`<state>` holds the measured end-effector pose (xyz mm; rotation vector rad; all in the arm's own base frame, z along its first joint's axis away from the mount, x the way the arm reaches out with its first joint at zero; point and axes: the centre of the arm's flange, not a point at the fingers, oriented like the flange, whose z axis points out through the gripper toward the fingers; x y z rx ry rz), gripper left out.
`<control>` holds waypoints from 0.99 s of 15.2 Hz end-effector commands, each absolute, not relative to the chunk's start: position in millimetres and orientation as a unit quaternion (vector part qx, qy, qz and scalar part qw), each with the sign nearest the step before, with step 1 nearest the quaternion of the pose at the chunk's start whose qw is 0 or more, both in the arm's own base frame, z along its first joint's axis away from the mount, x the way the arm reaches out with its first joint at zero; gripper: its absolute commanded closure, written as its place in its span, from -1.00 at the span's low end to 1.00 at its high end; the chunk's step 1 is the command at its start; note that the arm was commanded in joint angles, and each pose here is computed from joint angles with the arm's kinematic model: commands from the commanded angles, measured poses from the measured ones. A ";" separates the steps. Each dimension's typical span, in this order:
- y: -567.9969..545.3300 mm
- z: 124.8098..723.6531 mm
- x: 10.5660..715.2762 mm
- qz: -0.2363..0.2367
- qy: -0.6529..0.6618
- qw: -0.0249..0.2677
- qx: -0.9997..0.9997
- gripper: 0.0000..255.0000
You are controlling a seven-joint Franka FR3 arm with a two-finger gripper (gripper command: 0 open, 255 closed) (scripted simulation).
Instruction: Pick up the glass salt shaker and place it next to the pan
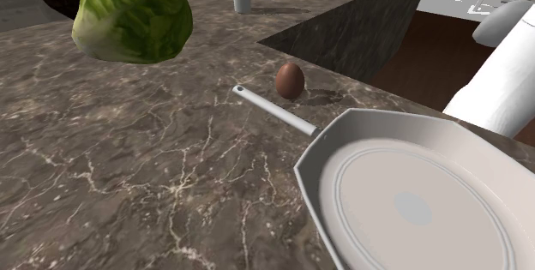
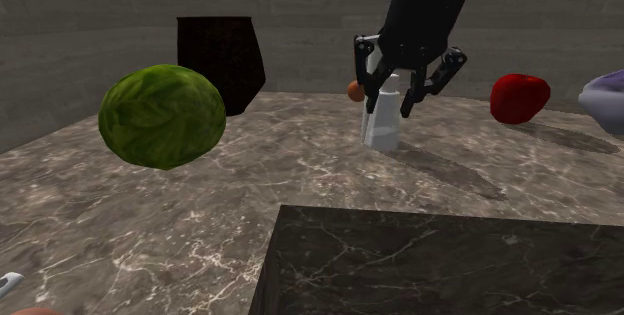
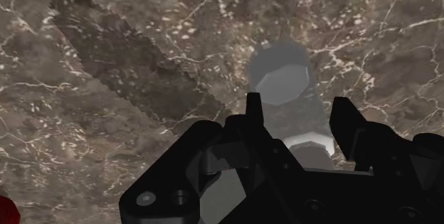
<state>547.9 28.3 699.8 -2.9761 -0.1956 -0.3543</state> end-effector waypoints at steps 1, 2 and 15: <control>29.0 711.6 547.7 -0.118 -0.065 0.069 -0.989 1.00; 29.0 716.9 547.7 -0.118 -0.065 0.069 -0.989 1.00; 29.0 785.5 547.7 -0.118 -0.065 0.069 -0.989 1.00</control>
